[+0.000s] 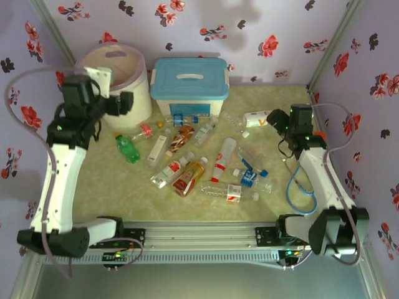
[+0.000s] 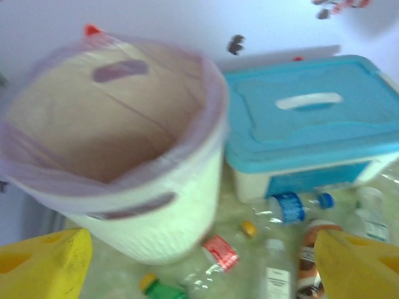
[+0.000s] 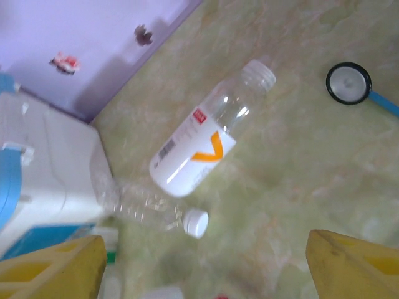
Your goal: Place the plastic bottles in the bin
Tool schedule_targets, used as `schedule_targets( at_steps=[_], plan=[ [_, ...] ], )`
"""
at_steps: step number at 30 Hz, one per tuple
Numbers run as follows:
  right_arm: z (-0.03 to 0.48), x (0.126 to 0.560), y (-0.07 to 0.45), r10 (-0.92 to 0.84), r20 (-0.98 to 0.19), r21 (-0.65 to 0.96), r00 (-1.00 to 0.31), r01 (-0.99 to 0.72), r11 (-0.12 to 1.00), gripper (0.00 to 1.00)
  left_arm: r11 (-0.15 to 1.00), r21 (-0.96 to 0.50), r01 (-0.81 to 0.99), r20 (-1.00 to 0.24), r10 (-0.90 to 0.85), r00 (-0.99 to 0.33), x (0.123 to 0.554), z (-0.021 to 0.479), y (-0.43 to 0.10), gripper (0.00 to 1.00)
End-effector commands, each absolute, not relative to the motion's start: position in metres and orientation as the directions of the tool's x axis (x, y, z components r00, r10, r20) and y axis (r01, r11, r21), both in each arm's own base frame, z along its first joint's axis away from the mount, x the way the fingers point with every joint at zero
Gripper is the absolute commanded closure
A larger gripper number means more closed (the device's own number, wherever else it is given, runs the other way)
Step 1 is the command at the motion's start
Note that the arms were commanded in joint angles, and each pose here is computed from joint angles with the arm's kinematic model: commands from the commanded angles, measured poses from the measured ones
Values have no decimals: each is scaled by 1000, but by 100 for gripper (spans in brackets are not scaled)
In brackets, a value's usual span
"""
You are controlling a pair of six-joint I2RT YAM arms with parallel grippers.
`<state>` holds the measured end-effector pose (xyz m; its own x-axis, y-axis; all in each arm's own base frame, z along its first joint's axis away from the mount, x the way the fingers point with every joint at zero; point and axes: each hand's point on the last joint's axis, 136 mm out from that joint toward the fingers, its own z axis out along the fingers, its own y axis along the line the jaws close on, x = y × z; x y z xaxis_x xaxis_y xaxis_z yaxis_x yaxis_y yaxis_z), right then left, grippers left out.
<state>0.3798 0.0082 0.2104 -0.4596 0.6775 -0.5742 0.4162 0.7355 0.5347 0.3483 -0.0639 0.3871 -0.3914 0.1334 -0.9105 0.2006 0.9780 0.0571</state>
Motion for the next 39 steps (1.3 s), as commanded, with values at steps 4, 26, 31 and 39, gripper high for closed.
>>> schedule_targets(
  at_steps=[4,26,31,39],
  plan=[
    [190,451,-9,773,-514,608,-370,478,634,14,957,-45,287,-898,87,-432,317,326,-109,8],
    [65,552,-19,936,-260,644,-238,679,352,1,918,-214,333,-846,-3,-534,291,252,-130,7],
    [55,555,-17,935,-256,651,-247,671,355,5,919,-210,333,-851,-5,-524,290,257,-129,7],
    [48,555,-17,959,-192,720,-207,634,281,30,930,-205,304,-855,-19,-518,291,254,-124,7]
  ],
)
